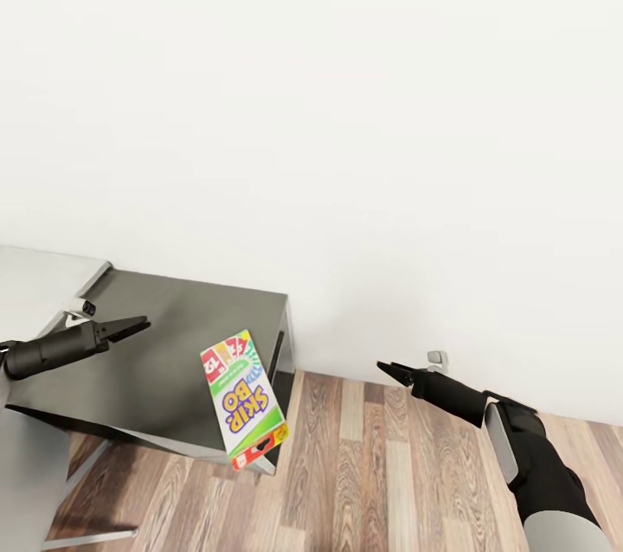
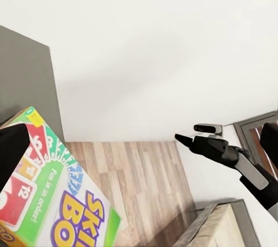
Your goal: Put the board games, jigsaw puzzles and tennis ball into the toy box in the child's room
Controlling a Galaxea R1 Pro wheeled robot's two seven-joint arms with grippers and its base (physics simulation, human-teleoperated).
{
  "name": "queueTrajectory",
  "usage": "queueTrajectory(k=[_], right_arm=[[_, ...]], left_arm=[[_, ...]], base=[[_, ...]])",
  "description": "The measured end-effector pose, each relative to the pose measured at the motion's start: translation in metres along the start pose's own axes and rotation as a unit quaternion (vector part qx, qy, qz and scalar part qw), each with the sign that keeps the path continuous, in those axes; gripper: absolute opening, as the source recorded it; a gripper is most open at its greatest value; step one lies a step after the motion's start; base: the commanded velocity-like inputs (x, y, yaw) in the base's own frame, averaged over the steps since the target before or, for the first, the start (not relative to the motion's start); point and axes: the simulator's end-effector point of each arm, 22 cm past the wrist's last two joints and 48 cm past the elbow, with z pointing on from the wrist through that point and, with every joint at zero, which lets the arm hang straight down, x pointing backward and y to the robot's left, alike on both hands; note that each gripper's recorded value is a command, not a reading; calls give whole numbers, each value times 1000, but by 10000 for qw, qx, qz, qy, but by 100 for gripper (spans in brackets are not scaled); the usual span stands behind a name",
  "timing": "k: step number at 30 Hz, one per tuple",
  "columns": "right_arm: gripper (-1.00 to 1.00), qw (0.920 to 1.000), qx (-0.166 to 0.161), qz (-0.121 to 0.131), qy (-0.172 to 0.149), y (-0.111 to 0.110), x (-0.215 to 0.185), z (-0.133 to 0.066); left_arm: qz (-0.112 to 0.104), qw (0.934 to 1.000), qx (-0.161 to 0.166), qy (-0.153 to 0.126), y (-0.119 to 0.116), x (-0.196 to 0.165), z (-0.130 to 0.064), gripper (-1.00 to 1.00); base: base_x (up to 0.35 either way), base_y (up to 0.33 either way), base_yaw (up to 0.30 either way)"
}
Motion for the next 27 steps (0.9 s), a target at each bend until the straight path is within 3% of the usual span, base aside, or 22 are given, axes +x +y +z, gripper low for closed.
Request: queueTrajectory(k=[27], right_arm=[[100, 9994, -93, -274, -194, 18, -19, -5]], left_arm=[[193, 9997, 75, -95, -21, -12, -6, 100]], base=[[9, 0, 63]])
